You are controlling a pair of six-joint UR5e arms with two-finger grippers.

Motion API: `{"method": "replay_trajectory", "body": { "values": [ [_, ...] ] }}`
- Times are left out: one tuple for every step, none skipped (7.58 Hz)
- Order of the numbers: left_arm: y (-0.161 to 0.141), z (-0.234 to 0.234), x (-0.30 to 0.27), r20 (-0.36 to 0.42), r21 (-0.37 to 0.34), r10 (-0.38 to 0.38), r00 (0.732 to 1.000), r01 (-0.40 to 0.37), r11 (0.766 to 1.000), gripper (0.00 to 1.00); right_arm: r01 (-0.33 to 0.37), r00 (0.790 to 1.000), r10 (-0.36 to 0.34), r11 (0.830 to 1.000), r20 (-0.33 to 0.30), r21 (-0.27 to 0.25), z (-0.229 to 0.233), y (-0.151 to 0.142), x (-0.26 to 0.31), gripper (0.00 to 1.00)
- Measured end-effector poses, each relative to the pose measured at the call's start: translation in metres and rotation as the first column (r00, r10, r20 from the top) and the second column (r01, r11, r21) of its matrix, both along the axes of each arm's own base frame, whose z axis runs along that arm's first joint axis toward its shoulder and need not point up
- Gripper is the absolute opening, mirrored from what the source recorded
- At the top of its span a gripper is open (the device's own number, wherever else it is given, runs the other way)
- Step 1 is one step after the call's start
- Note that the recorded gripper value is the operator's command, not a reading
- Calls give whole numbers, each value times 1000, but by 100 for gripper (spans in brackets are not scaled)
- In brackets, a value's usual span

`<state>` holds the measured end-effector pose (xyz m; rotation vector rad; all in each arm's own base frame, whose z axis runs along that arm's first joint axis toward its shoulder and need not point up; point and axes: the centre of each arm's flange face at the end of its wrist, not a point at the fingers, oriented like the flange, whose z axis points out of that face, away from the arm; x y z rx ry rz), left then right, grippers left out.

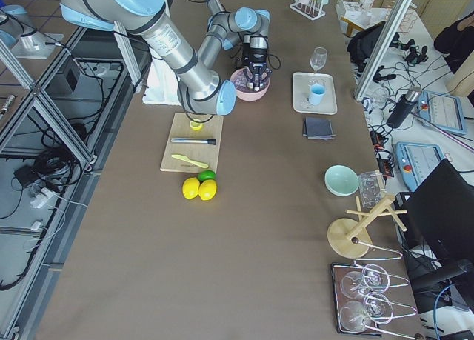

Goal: Put ice in cup with scoop
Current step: 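Carry the scoop over the bowl and lower it into the ice with the right gripper, then push the scoop through the ice with the right gripper while the left steadies the bowl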

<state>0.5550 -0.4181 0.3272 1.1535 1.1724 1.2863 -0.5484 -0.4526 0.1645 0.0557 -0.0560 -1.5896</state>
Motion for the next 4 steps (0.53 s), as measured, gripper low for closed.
{"method": "replay_trajectory", "body": {
  "values": [
    [0, 0, 0, 0, 0, 0, 1000, 0, 1000, 98, -12, 1000, 12, 1000, 9, 3, 1, 0, -1, 0],
    [-1, 0, -1, 1, -4, -3, 1000, 3, 1000, 98, -24, 1000, 23, 1000, 18, 6, 2, 0, -2, 0],
    [-4, 0, -3, 2, -24, -10, 1000, 10, 1000, 98, -43, 999, 42, 999, 31, 10, 3, 0, -1, 0],
    [-8, 0, -6, 4, -44, -19, 1000, 19, 999, 98, -68, 996, 67, 998, 54, 17, 7, 2, 2, 0]
  ]
}}
